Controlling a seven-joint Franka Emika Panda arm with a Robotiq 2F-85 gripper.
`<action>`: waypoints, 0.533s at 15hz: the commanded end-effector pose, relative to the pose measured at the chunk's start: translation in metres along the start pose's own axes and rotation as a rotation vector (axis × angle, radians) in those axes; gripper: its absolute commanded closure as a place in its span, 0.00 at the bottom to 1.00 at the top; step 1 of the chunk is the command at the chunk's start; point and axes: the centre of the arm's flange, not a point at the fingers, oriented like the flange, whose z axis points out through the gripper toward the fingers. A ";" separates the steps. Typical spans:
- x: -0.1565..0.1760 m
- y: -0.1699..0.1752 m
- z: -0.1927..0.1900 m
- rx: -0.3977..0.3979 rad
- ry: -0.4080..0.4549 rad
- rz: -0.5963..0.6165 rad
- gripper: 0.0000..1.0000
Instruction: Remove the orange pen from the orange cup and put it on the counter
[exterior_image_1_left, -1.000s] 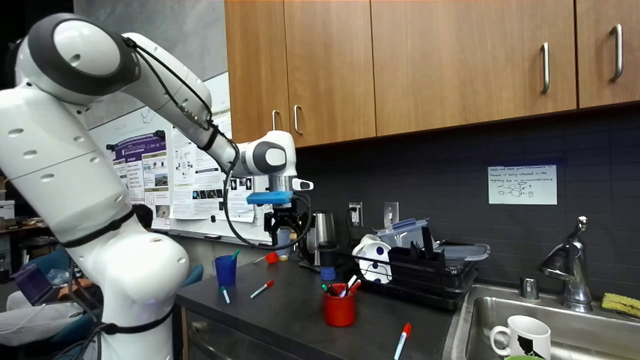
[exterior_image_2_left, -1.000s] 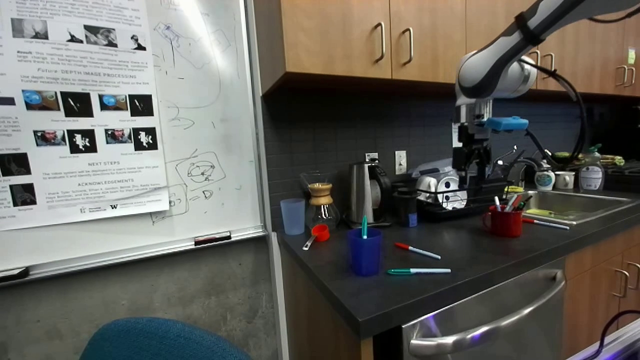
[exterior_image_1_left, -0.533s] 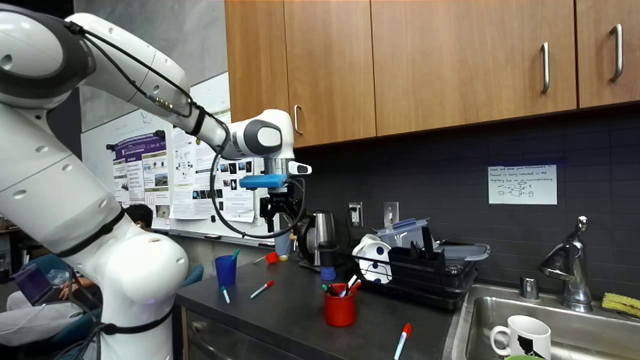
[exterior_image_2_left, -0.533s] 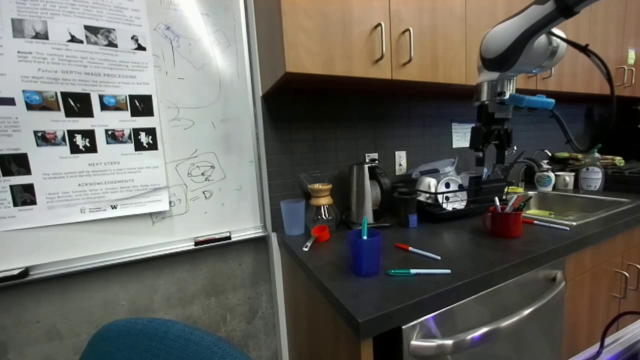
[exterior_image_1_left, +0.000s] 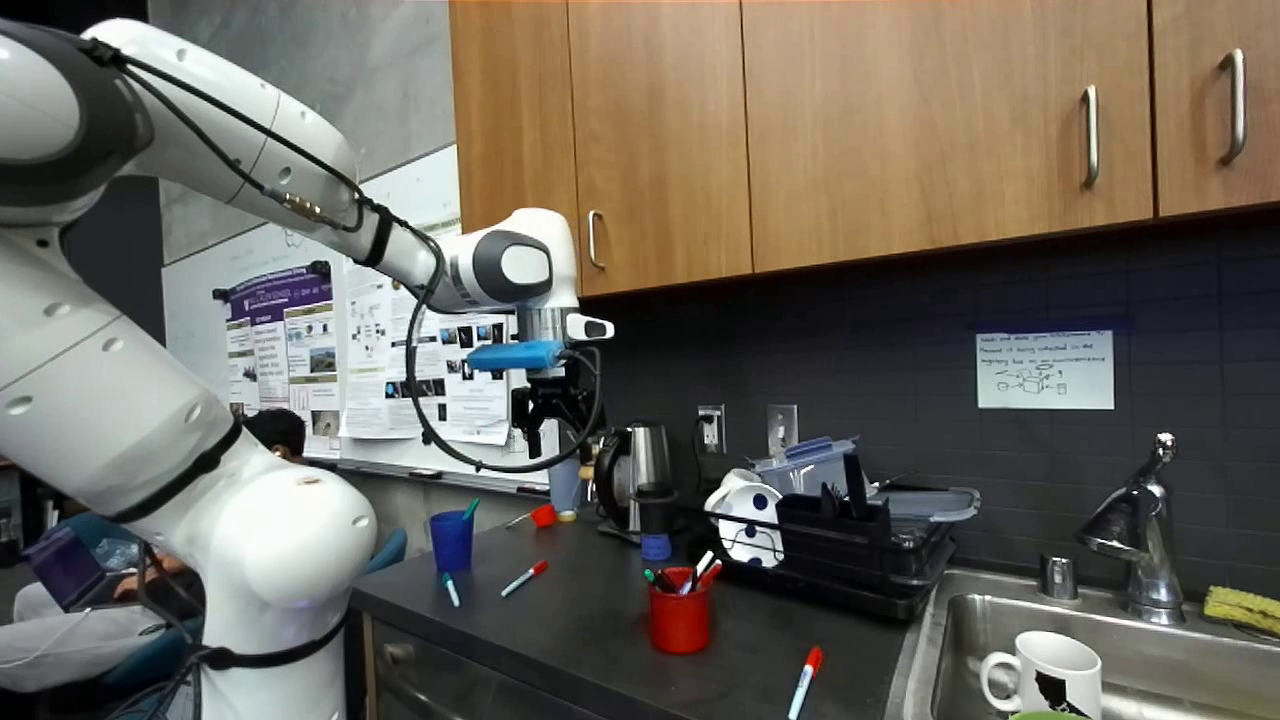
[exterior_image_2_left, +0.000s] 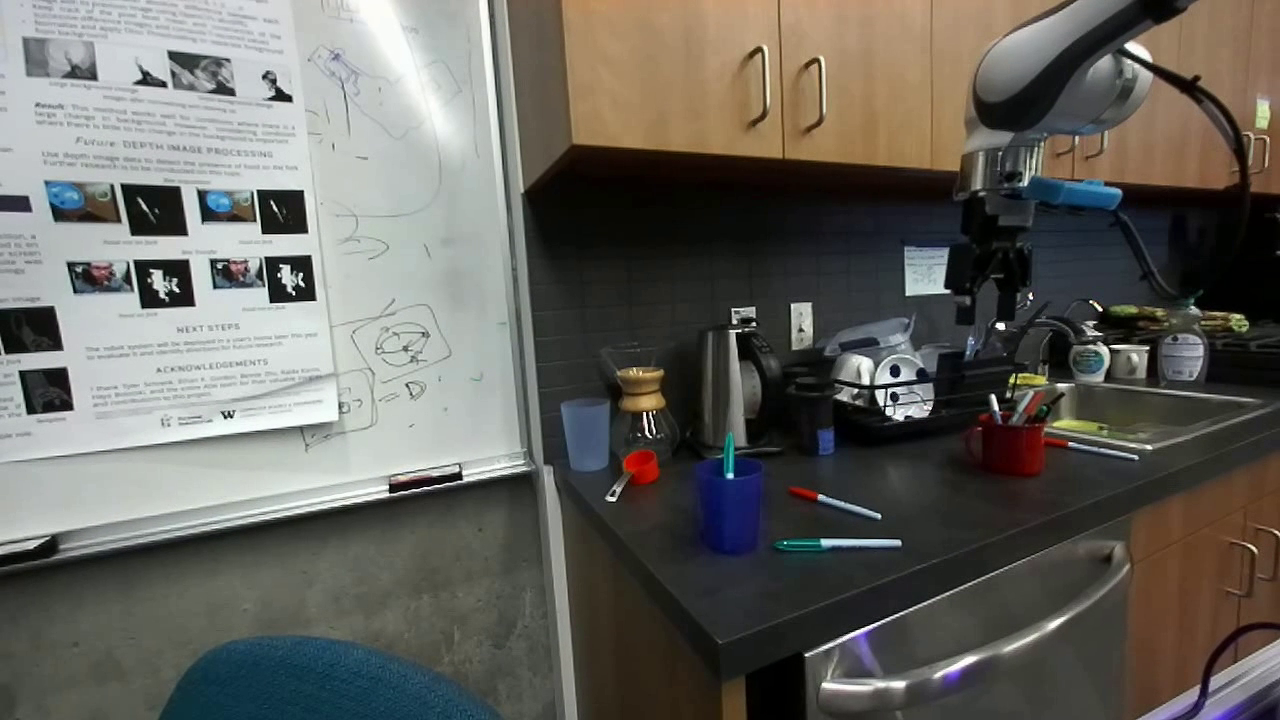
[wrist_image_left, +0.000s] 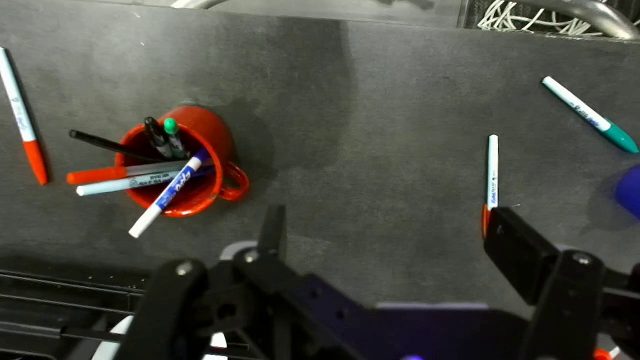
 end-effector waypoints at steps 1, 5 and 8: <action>-0.006 -0.020 0.000 -0.011 0.007 -0.018 0.00; -0.002 -0.039 0.005 -0.014 0.003 -0.032 0.00; 0.000 -0.036 0.004 -0.022 -0.008 -0.044 0.00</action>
